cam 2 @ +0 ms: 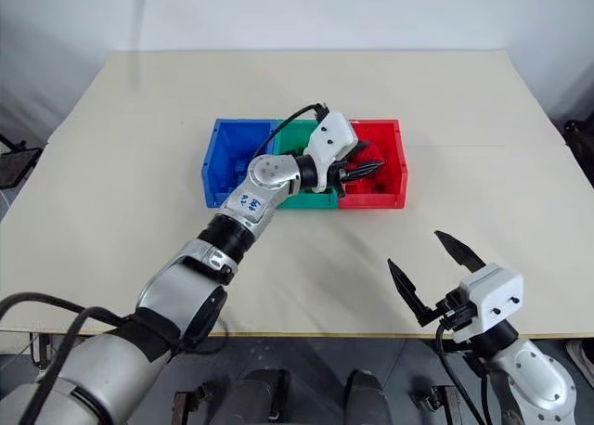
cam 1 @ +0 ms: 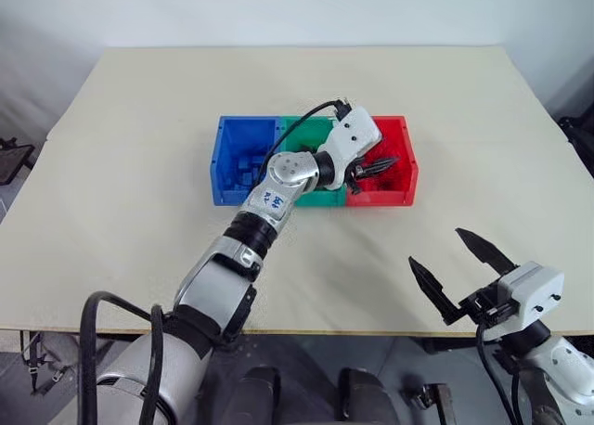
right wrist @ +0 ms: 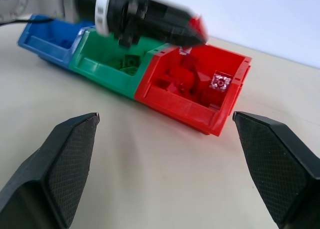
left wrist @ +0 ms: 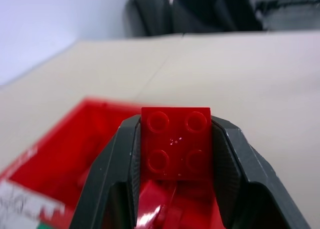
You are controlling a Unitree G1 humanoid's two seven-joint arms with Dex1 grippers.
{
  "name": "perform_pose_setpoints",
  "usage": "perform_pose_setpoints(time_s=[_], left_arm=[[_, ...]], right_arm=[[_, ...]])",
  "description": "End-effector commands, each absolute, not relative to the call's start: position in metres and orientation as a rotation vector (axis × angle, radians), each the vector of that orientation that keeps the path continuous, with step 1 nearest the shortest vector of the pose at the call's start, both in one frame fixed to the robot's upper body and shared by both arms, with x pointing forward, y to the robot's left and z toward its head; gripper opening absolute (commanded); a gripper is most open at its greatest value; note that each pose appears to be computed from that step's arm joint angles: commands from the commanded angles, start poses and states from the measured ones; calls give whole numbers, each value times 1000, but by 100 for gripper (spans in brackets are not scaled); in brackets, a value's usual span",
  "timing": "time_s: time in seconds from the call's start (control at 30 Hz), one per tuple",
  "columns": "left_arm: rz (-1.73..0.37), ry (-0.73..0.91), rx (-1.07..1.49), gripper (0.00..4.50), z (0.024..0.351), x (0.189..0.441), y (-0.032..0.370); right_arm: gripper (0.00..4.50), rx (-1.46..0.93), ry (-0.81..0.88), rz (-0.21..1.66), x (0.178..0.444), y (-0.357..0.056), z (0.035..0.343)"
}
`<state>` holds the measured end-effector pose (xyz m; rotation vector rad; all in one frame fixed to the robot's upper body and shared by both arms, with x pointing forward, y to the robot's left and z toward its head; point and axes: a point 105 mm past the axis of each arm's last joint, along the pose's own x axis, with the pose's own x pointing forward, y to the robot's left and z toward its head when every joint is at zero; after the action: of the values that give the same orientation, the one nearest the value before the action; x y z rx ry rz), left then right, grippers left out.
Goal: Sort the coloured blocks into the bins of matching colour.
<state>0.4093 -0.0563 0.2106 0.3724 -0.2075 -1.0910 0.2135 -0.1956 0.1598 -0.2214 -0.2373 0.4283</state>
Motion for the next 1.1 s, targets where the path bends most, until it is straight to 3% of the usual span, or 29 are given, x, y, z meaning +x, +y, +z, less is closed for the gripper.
perform_pose_setpoints(time_s=[0.03,0.23,0.37,0.57,0.9,1.1], left_arm=[[-1093,-273,338,251,229,410,-62],[-1177,-353,330,442,233,399,-59],[-1247,-399,355,447,225,387,-30],[-1230,-358,447,447,199,361,51],[-965,-91,420,447,157,299,189],[-807,-43,387,447,155,289,223]], right_arm=[[450,-228,-256,398,204,-193,165],[450,-223,-265,418,203,-189,166],[450,-230,-275,510,210,-181,166],[450,-248,-259,689,228,-175,164],[450,-289,-225,962,260,-175,163],[450,-291,-233,1003,274,-177,166]])
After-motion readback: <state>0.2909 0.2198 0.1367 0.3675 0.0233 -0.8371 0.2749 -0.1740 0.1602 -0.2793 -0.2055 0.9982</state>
